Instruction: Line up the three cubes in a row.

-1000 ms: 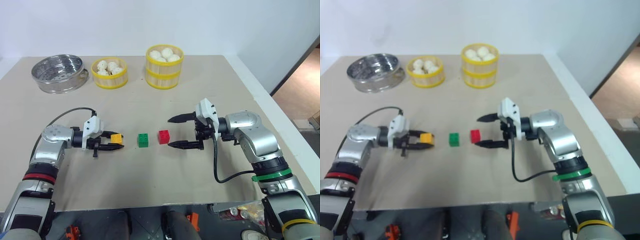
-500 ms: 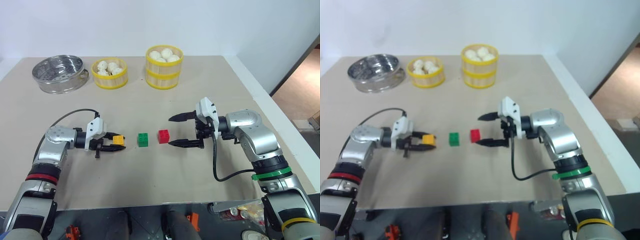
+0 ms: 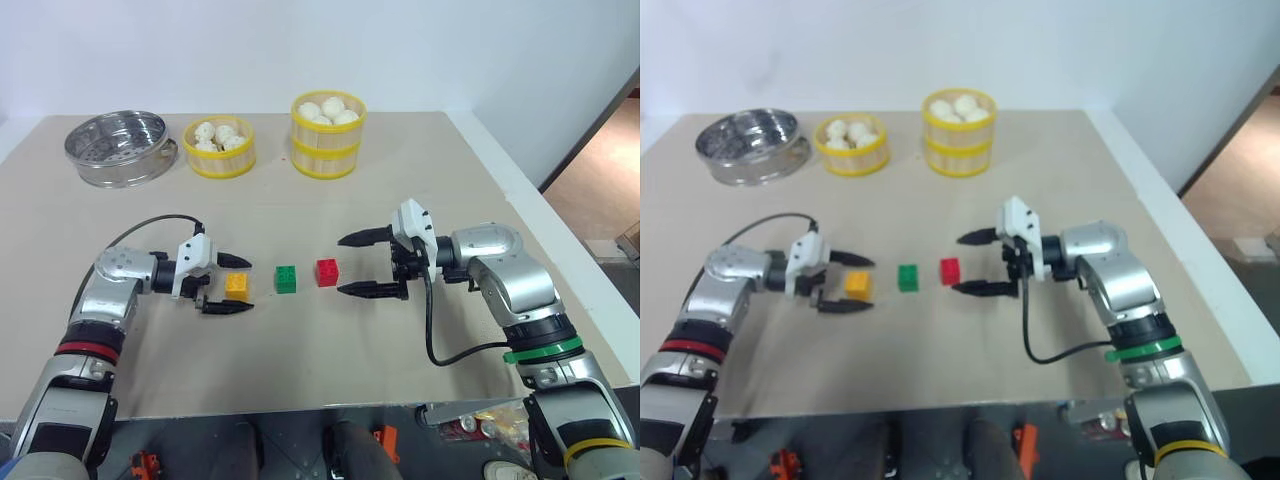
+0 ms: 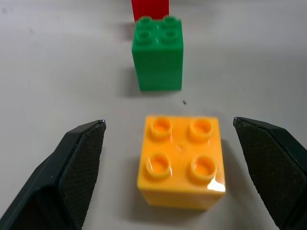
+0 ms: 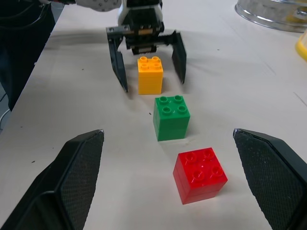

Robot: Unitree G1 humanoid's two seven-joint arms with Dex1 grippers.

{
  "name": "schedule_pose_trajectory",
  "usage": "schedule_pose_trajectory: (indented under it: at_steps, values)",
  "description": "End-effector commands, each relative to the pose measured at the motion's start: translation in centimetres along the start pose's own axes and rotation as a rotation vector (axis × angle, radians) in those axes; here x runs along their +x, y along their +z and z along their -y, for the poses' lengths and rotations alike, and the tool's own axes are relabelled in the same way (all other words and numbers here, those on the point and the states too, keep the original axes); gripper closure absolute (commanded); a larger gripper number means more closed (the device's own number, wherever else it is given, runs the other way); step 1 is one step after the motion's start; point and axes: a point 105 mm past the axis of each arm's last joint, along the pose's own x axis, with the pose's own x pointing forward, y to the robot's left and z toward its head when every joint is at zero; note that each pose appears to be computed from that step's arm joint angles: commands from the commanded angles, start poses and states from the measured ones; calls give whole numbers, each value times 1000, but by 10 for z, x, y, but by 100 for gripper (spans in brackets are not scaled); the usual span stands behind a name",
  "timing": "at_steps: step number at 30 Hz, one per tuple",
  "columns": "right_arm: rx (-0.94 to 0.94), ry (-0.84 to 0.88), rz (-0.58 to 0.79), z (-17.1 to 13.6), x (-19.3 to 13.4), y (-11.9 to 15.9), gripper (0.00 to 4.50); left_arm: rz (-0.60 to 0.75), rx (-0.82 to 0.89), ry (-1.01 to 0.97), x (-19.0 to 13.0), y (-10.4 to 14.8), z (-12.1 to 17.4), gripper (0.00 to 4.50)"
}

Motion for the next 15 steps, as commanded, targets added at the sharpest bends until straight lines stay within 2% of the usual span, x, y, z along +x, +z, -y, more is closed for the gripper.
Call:
schedule_pose_trajectory:
  at_steps: [1,4,6,7,10,12,15]
  values:
    - [-67,-45,22,5,-11,16,0,83,87,84,-19,41,-13,4]
    - [-52,-72,53,9,-15,23,0,156,66,153,-28,66,-16,4]
    - [12,-146,136,18,-20,34,0,236,-12,292,-39,81,-28,4]
    - [29,-195,160,25,-23,36,0,245,-48,370,-44,80,-34,4]
    - [13,-358,156,47,-29,28,0,225,-116,567,-53,62,-45,4]
    - [-4,-444,125,56,-31,18,0,165,-123,701,-56,47,-48,4]
    - [1,-501,109,61,-32,7,0,74,-152,787,-55,25,-44,4]
